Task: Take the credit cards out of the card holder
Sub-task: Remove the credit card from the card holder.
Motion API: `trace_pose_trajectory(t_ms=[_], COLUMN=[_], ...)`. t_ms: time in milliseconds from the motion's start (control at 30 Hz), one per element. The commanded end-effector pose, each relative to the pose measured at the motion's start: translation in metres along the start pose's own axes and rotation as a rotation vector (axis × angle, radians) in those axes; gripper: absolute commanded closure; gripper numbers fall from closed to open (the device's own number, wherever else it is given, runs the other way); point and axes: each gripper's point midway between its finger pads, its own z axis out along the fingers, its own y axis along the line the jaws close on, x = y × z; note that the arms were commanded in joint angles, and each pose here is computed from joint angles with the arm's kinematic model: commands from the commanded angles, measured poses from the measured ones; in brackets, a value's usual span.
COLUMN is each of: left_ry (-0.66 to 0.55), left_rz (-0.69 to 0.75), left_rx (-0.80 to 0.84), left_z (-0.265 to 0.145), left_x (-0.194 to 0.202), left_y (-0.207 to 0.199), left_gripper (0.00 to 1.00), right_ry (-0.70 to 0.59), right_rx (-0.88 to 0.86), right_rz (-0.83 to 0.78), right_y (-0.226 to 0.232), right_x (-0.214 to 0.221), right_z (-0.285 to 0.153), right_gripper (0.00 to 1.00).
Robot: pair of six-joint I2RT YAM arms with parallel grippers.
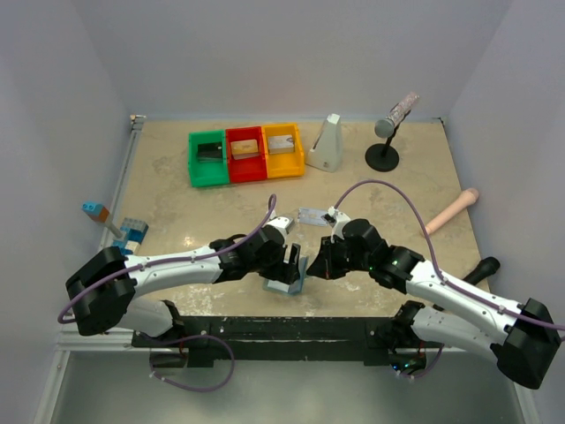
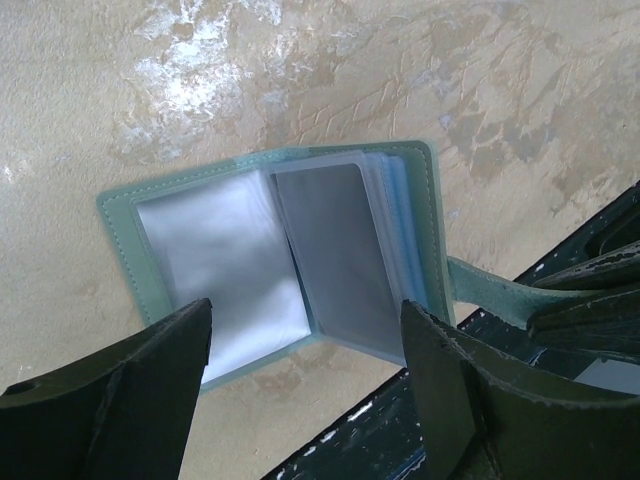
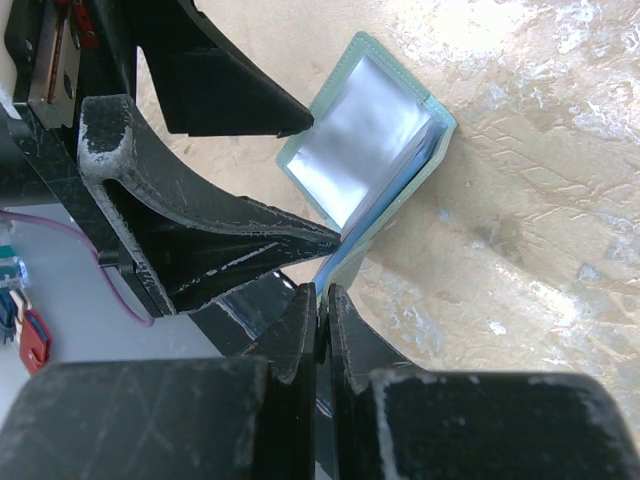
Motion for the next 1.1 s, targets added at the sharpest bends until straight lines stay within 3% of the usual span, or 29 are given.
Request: trace_pose_trajectory(t_ms=[0, 1067], left_ry=[-0.053, -0.031], left_rz=[-0.014, 0.019], left_rx=[0.071, -0.068], left_z=[-0.008, -0.002], left_x=[-0.021, -0.013], left_y=[-0.024, 0.003], left_gripper=[0.19, 0.21], right_ry=[-0.026, -0.028], right_rx=[-0.036, -0.026], right_rz=[-0.02, -0.016], right_y=[0.012, 0.008], right_x=[-0.009, -0.006], right_z=[-0.003, -0.004], right_gripper=[1.0, 1.0])
